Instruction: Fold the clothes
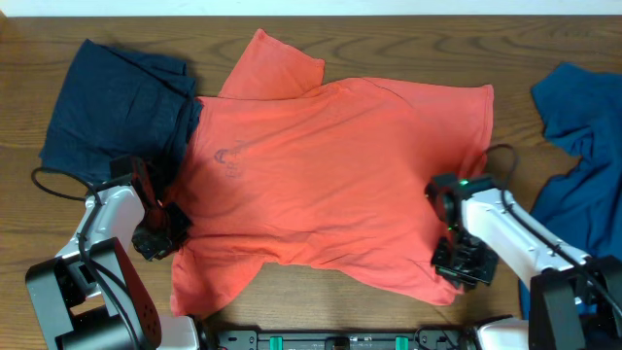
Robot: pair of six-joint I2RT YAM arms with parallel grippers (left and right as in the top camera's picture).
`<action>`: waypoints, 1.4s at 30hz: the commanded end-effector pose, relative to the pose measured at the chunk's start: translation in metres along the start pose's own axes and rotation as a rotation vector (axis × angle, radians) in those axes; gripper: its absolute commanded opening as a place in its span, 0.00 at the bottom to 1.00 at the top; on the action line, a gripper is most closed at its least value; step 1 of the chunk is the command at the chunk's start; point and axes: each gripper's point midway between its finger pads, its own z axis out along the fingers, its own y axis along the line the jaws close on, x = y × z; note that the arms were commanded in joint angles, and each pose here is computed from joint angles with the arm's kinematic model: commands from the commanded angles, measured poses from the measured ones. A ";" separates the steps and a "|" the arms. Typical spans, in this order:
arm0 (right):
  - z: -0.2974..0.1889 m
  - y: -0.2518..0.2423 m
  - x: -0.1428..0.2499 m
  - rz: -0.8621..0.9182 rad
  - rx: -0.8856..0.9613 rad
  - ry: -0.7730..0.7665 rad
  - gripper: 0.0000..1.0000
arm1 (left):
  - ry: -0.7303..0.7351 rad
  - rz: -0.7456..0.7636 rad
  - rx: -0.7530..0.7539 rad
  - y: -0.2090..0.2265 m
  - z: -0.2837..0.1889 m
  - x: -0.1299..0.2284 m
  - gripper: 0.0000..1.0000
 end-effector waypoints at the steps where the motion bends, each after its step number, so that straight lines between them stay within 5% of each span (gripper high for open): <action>1: -0.002 -0.012 -0.011 0.216 0.022 -0.041 0.15 | -0.007 0.014 0.002 -0.001 -0.002 -0.005 0.17; 4: -0.001 -0.014 -0.014 0.246 0.016 -0.039 0.41 | -0.006 0.015 0.002 -0.001 -0.002 -0.004 0.17; 7: -0.001 -0.015 -0.025 0.285 -0.015 -0.059 0.41 | 0.002 0.018 -0.001 0.000 -0.002 -0.002 0.17; 10: -0.012 0.011 -0.048 0.140 -0.192 -0.134 0.27 | 0.015 0.033 0.003 -0.001 -0.002 0.001 0.17; 13: -0.046 0.056 -0.059 -0.178 -0.462 -0.244 0.41 | 0.035 0.058 0.053 -0.009 -0.003 0.004 0.24; 17: -0.072 0.062 -0.055 -0.211 -0.568 -0.303 0.50 | 0.050 0.069 0.089 -0.015 -0.007 0.008 0.25; 22: -0.059 0.053 -0.030 -0.236 -0.518 -0.203 0.29 | 0.025 0.126 0.158 -0.026 -0.017 0.009 0.20; 29: -0.041 0.053 -0.003 -0.269 -0.473 -0.109 0.23 | -0.074 0.165 0.212 -0.034 -0.041 0.005 0.09; 35: -0.022 0.069 0.013 -0.254 -0.496 -0.071 0.01 | -0.092 0.248 0.231 -0.052 -0.045 0.012 0.06; 38: 0.001 0.056 0.015 -0.137 -0.414 -0.051 0.01 | -0.098 0.310 0.234 -0.065 -0.045 0.017 0.06; 42: 0.011 -0.006 0.002 0.239 -0.145 -0.081 0.01 | -0.121 0.380 0.222 -0.078 -0.043 0.021 0.06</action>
